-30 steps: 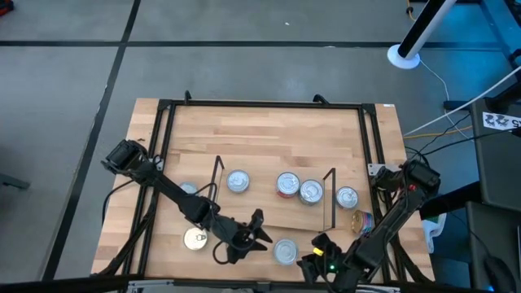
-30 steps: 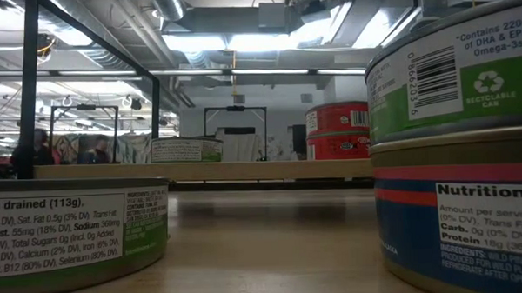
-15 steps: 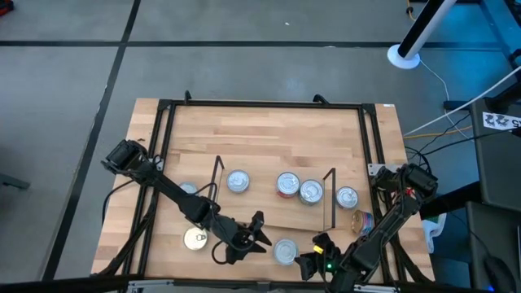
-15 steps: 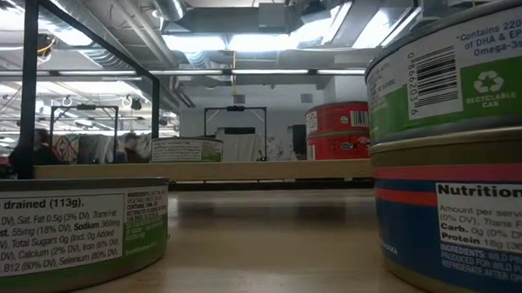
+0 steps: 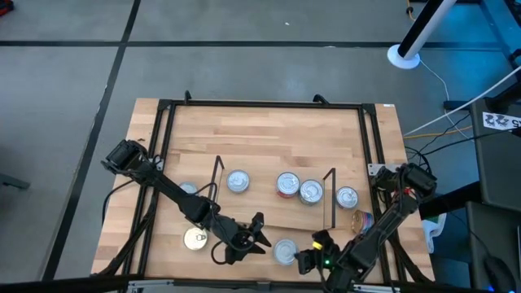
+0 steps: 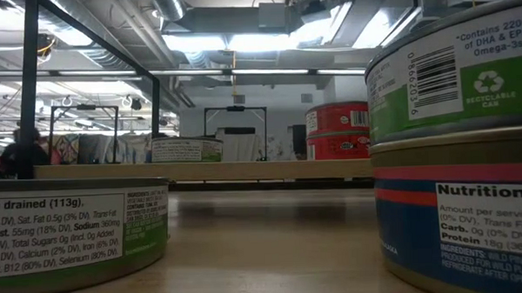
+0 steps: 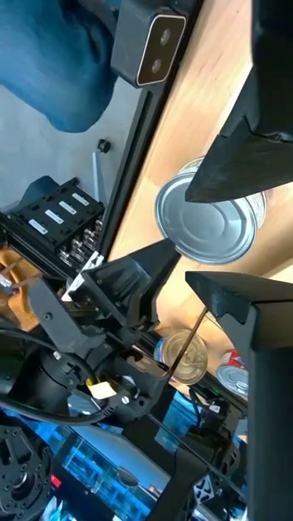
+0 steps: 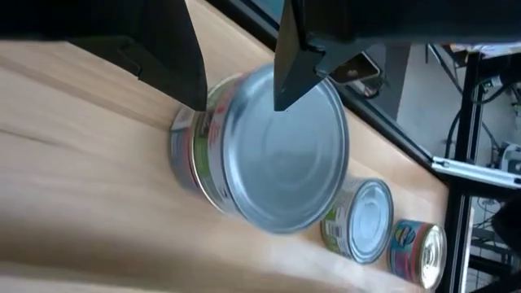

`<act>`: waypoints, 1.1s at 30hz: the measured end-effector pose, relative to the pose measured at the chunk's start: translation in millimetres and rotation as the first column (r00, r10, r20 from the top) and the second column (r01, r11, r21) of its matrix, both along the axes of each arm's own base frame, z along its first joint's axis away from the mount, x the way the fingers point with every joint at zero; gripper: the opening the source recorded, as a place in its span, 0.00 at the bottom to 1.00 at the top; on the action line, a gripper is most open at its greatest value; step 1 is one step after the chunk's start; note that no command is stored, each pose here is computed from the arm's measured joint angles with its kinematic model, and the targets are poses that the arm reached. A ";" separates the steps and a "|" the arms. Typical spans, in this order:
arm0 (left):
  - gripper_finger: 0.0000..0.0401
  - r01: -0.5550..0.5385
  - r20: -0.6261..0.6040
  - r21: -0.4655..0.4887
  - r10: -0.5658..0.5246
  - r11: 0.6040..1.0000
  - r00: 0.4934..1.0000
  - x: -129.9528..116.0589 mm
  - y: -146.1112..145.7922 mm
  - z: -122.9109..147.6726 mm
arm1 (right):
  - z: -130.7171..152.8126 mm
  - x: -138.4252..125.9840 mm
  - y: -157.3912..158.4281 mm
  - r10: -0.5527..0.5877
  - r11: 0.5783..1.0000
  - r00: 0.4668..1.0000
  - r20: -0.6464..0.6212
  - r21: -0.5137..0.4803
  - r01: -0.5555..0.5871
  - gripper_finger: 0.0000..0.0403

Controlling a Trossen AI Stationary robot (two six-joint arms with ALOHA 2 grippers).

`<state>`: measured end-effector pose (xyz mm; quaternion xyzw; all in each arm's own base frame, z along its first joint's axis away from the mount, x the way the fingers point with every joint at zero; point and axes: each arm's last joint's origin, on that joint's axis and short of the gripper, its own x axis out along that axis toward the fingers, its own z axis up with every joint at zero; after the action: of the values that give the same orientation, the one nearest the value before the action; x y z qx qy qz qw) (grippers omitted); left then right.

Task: Stack canned seafood by type on shelf
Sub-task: Stack the green white tuna on top of the green white tuna can on the shelf

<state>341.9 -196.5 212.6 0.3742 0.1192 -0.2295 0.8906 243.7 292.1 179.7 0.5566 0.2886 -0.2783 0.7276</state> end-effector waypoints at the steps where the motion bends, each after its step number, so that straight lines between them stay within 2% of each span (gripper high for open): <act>1: 0.36 0.000 0.000 0.000 0.000 1.000 1.000 0.0 0.0 0.0 | 0.0 1.4 -1.2 -0.005 1.000 1.000 -0.001 0.000 0.005 0.36; 18: 0.36 0.000 -0.001 0.001 0.000 1.000 1.000 0.0 0.0 -0.1 | -1.5 7.8 -6.6 0.013 0.999 0.997 -0.074 0.051 -0.009 0.34; 28: 0.36 0.000 0.000 0.001 0.000 1.000 1.000 0.0 0.0 -0.1 | -0.7 7.9 -6.8 0.011 0.999 0.998 -0.068 0.049 -0.008 0.11; 33: 0.36 0.000 -0.001 0.001 0.000 1.000 1.000 0.0 0.0 -0.1 | -0.6 8.0 -6.9 0.010 0.999 0.998 -0.065 0.045 -0.007 0.03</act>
<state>341.9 -196.5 212.5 0.3744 0.1195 -0.2294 0.8904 251.7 285.2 179.1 0.5624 0.3205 -0.2866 0.7063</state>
